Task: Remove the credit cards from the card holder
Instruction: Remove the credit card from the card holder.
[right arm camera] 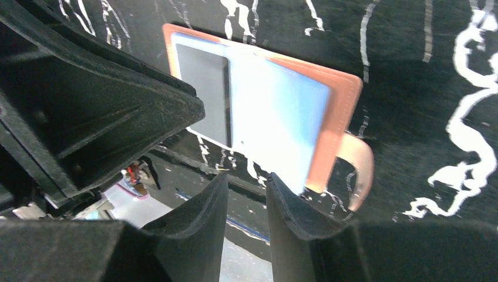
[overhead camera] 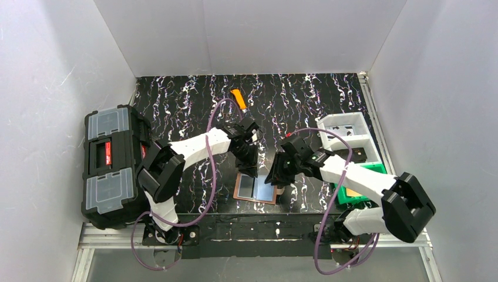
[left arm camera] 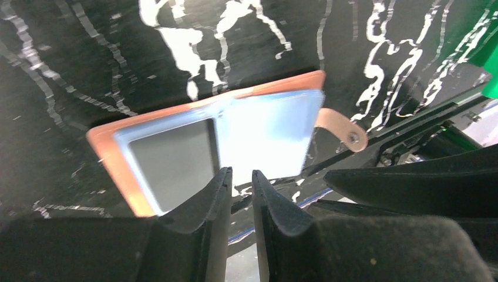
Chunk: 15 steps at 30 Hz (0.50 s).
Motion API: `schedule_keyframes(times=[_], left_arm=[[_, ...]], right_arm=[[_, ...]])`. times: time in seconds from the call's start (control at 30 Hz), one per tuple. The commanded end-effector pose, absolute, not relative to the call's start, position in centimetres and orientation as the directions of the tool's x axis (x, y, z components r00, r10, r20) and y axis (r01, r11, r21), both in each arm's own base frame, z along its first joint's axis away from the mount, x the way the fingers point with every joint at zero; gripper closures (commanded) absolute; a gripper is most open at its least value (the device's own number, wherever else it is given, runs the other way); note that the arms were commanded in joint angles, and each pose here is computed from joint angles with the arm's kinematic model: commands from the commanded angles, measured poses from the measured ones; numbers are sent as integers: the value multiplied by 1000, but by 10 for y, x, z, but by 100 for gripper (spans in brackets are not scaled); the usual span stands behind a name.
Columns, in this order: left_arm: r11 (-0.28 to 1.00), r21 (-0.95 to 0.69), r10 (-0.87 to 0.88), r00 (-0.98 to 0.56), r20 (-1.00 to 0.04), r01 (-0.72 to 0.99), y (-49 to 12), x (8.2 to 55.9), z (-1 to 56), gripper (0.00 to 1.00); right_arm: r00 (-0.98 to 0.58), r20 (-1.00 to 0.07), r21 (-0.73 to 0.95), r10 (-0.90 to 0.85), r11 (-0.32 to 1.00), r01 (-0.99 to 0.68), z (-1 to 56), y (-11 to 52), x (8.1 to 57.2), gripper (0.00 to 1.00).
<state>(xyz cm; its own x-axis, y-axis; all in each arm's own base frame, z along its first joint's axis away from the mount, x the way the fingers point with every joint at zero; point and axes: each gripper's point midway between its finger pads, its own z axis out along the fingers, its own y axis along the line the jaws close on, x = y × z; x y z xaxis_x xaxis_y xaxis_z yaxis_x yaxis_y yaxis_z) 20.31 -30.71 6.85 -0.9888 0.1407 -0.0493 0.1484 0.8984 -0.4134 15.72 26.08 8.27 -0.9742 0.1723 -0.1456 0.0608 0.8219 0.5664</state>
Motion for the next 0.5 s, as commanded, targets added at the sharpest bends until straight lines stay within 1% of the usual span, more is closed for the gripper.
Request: schedule_keyframes(times=[0.0,0.23,0.47], left_arm=[[917,-376,115,-990,-75,136,-272,206,80,81],[928,-358,92,-995,-38,99,-243,202,67,82],[918,-384,111,-994,14,97,-244,190,55,85]], right_arm=[[-974,-155,658,163,753,21,109,300,174,63],[-987,-109,661,119,750,18,94,329,184,64],[-993,-33,648,117,758,68,61,334,178,68]])
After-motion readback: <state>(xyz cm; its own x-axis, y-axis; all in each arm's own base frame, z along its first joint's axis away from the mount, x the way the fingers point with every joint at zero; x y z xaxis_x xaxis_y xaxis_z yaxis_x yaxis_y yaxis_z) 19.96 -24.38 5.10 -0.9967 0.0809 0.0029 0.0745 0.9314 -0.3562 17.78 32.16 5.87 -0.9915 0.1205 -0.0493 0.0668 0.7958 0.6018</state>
